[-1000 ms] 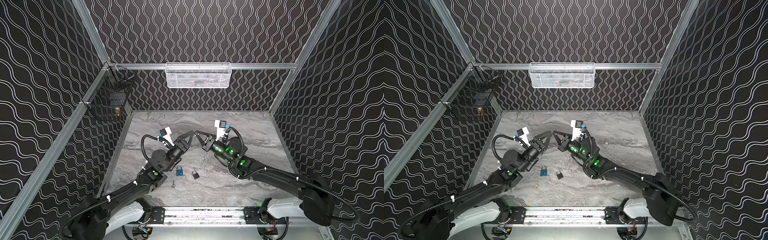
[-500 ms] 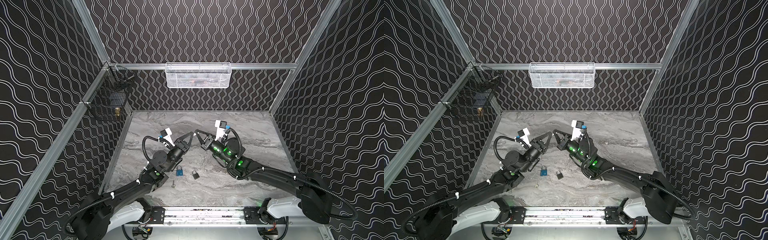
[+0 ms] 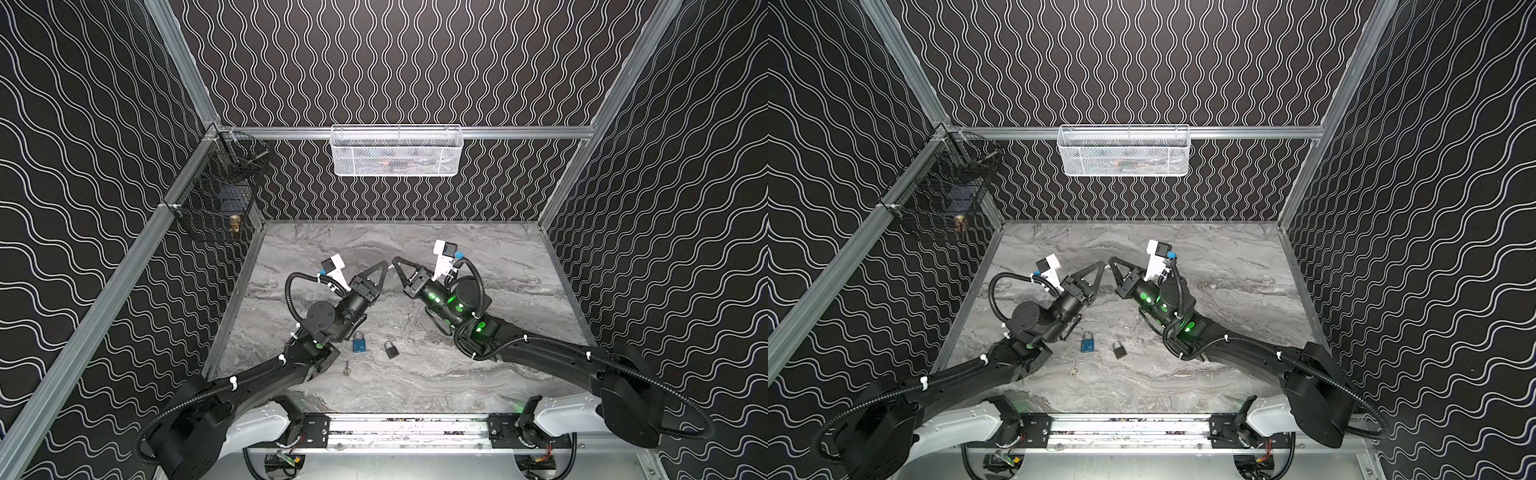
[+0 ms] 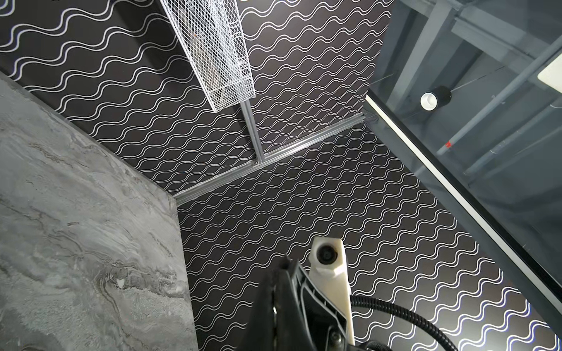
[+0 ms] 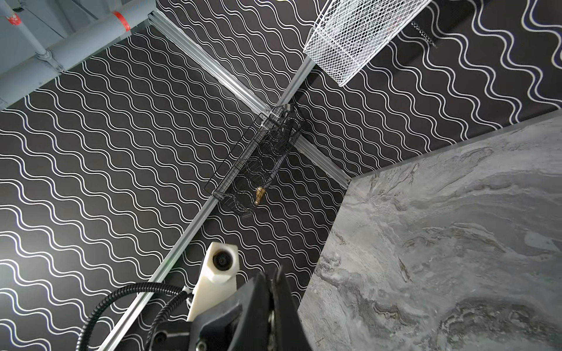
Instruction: Unlock with the key
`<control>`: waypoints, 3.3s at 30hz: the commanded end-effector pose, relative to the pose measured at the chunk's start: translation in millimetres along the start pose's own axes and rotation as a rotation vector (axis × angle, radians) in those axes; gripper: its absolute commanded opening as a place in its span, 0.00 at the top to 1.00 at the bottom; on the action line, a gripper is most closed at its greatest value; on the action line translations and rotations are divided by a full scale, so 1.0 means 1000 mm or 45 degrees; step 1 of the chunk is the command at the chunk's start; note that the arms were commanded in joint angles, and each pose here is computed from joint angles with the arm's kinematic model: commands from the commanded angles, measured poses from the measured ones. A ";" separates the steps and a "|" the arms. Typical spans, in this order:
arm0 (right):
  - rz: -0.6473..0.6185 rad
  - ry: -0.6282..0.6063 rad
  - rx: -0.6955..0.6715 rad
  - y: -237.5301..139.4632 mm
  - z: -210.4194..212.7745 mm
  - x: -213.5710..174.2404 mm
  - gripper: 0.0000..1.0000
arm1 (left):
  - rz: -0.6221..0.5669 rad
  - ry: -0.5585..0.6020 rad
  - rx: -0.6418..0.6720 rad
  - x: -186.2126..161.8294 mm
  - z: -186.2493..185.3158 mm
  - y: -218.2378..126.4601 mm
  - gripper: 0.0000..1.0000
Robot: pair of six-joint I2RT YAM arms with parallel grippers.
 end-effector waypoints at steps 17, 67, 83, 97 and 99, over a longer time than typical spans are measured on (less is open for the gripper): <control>0.329 -0.210 0.043 -0.030 -0.009 0.017 0.46 | 0.503 0.423 0.456 -0.012 0.033 -0.016 1.00; 0.878 -0.300 0.553 -0.061 -0.036 -0.039 0.69 | 1.045 0.864 0.474 -0.033 0.011 -0.011 1.00; 0.873 -0.262 0.576 -0.066 -0.043 -0.040 0.75 | 1.043 0.860 0.453 -0.033 0.009 -0.008 1.00; 0.862 -0.256 0.587 -0.065 -0.044 -0.039 0.96 | 1.042 0.846 0.450 -0.033 0.013 -0.007 1.00; 0.861 -0.255 0.581 -0.065 -0.044 -0.039 1.00 | 1.043 0.845 0.453 -0.033 0.014 -0.006 1.00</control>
Point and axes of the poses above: each gripper's point midway between its finger pads, its own y axis out along the fingers, its own z axis along the line the jaws close on, x = y × z, the point moved 6 cm from there along -y, back along the fingers, and after that the axes turned 11 degrees about -y, right-handed, at the moved point
